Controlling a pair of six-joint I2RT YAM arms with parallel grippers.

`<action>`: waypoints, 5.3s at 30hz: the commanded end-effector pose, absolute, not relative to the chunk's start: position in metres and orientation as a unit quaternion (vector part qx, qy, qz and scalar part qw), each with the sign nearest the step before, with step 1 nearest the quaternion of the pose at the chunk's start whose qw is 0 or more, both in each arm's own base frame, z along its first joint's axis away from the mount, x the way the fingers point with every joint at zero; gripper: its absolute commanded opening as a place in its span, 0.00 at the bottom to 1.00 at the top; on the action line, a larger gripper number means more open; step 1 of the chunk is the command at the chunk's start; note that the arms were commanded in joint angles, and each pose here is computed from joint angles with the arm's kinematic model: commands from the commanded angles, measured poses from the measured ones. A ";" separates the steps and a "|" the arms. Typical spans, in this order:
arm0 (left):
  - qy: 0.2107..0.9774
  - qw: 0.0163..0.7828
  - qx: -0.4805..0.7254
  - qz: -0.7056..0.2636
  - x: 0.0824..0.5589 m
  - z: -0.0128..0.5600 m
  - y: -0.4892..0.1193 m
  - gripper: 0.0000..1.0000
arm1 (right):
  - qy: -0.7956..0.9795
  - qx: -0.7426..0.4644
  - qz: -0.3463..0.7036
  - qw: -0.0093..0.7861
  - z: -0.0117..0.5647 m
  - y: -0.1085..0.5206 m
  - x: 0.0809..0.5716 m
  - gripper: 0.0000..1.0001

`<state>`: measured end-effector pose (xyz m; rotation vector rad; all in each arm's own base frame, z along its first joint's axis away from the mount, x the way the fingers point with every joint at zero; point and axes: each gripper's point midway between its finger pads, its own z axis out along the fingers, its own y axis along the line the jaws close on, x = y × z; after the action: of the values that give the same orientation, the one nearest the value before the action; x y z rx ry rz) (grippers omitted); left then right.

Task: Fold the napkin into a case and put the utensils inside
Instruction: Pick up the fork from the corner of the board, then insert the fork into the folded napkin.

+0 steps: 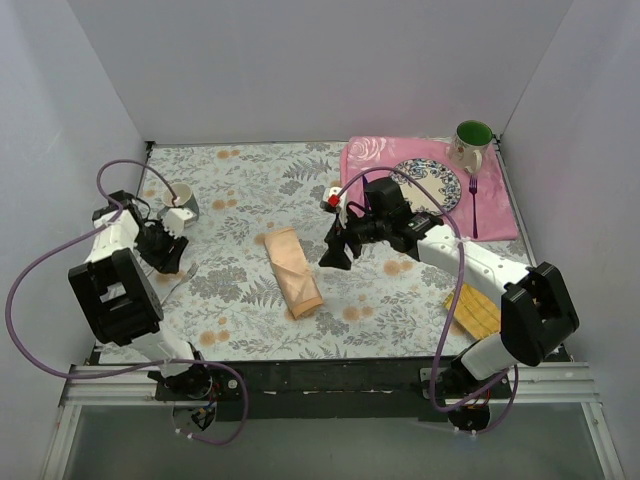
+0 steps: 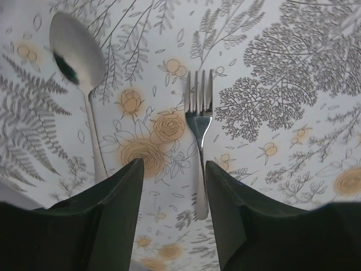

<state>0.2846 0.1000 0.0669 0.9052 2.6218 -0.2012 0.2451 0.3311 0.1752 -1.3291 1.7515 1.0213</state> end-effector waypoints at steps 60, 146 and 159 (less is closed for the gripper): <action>0.928 0.279 -0.202 -0.141 0.438 0.159 -0.187 0.00 | 0.740 -0.473 0.347 0.329 0.129 0.288 0.239 0.77; 0.951 0.248 -0.181 -0.048 0.381 0.073 -0.168 0.00 | 0.743 -0.475 0.364 0.300 0.124 0.294 0.237 0.77; 0.962 0.193 -0.184 -0.068 0.352 0.061 -0.179 0.00 | 0.742 -0.476 0.365 0.300 0.124 0.296 0.237 0.77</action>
<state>0.3642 -0.1736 0.0490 -0.5006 2.6833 -0.1350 0.2299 0.2884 0.1081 -1.2529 2.0222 0.9598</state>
